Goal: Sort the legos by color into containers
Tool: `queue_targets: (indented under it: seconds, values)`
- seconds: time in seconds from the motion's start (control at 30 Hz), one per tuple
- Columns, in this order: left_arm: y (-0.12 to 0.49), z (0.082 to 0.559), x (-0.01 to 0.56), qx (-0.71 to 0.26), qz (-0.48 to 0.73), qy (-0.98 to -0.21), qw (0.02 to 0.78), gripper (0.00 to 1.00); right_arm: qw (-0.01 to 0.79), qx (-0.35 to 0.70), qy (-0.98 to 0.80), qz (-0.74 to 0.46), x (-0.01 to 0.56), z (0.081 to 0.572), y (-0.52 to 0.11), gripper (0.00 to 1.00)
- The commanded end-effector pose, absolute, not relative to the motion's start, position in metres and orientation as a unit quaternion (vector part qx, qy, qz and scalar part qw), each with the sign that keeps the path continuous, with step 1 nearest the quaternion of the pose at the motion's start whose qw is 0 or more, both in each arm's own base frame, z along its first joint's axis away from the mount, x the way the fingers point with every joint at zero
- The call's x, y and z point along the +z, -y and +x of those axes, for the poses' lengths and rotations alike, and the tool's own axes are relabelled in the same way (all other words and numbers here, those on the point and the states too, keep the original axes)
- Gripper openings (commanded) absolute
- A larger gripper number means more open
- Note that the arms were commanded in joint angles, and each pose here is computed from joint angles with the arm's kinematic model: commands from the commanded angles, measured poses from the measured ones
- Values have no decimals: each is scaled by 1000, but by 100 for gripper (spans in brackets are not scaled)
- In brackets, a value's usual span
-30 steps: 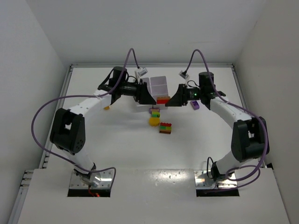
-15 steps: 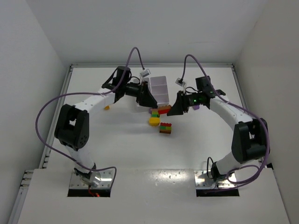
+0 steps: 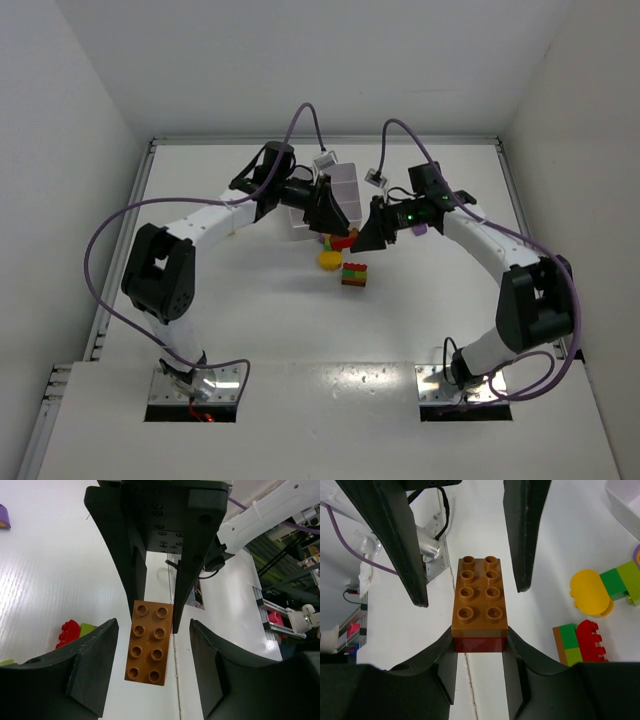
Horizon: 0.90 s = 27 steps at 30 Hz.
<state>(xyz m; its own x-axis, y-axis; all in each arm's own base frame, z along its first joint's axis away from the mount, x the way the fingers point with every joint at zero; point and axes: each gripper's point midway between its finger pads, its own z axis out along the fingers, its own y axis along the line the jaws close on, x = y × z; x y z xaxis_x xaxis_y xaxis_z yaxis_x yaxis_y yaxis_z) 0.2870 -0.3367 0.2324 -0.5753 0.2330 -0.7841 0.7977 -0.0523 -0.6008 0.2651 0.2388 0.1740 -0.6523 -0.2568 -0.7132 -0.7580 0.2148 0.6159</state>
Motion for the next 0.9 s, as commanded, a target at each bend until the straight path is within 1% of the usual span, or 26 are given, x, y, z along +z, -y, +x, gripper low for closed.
queue_targets:
  seconds: [0.0,0.23,0.3,0.33,0.43,0.47,0.5,0.57,0.6,0.67,0.7,0.87]
  values:
    - [345,292,248,-605,429,-617,263,64,281,530,-703,-383,204,272,-248,0]
    - [349,288,245,-612,434,-611,251,62,286,530,-697,-390,208,278,-252,0]
    - [352,285,245,-613,437,-609,249,59,283,531,-695,-393,208,276,-255,0]
    - [352,285,245,-613,437,-609,249,54,283,531,-695,-393,208,276,-255,0]
    - [352,285,245,-613,437,-609,249,44,281,532,-694,-396,208,273,-258,0]
    - [352,285,248,-614,436,-609,249,39,282,529,-696,-395,207,274,-257,0]
    - [352,285,248,-614,436,-609,249,38,284,527,-694,-398,207,275,-257,0]
    - [353,286,248,-618,435,-608,244,38,281,524,-700,-397,202,274,-256,0]
    - [353,284,249,-620,436,-606,241,40,281,524,-700,-397,202,274,-256,0]
    - [353,284,249,-621,434,-608,239,46,281,519,-702,-398,197,274,-255,0]
    - [353,284,249,-621,433,-608,239,47,281,519,-702,-398,197,274,-255,0]
    - [353,283,253,-624,437,-602,239,50,279,519,-703,-399,196,273,-254,0]
